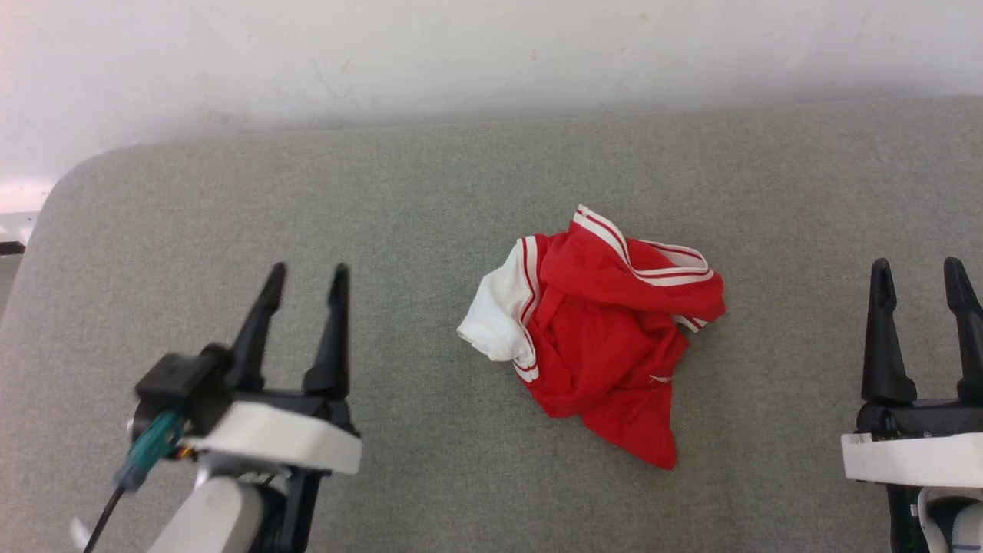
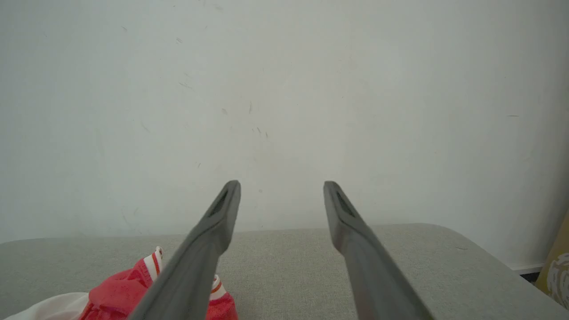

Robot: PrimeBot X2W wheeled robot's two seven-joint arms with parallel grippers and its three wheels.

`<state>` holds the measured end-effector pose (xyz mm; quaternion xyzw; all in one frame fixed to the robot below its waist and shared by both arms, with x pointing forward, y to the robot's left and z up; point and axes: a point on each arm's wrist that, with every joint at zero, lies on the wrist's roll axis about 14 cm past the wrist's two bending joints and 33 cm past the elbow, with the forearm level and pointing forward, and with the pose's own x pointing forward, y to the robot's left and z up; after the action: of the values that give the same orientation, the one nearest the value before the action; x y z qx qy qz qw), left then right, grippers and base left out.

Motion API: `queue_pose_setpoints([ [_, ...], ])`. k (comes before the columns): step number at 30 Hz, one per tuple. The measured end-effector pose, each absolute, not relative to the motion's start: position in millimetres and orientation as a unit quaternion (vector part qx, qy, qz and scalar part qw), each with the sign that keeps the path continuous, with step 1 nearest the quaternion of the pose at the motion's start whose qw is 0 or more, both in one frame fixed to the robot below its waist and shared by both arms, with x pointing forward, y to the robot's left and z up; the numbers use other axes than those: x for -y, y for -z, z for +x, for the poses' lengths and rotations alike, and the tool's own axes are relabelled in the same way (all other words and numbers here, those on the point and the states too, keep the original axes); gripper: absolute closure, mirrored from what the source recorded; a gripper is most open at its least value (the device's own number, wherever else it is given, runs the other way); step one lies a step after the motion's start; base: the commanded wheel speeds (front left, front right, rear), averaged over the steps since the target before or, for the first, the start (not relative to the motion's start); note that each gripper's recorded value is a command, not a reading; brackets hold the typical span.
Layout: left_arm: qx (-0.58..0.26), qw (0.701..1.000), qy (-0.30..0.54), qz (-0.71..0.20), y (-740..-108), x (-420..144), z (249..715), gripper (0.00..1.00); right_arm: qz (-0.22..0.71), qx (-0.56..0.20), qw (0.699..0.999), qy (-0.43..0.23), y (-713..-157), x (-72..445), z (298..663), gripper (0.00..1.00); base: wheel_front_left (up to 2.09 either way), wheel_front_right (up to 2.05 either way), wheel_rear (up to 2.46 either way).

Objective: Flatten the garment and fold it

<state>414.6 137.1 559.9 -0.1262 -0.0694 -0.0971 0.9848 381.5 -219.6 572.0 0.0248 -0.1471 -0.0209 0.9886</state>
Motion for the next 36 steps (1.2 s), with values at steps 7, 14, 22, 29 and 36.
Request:
queue_pose_setpoints([
  [7,0.113,0.99,0.031,-0.083,-568,-160,382,0.0,0.026,0.134,0.99,0.023,-563,221,378,0.0,0.0,0.0,0.0],
  [14,0.095,0.994,0.005,-0.058,-549,-165,352,0.0,0.041,0.104,0.993,0.026,-544,221,370,0.0,0.0,0.0,0.0],
  [22,0.095,0.994,0.002,-0.057,-548,-168,344,0.0,0.055,0.086,0.995,0.013,-532,212,374,0.0,0.0,0.0,0.0],
  [29,0.084,0.994,-0.001,-0.065,-540,-170,340,0.0,0.024,-0.034,0.996,-0.076,-492,154,394,0.0,0.0,0.0,0.0],
  [36,0.075,0.995,-0.013,-0.065,-533,-179,341,0.0,-0.017,-0.21,0.968,-0.137,-428,125,386,0.0,0.0,0.0,0.0],
])
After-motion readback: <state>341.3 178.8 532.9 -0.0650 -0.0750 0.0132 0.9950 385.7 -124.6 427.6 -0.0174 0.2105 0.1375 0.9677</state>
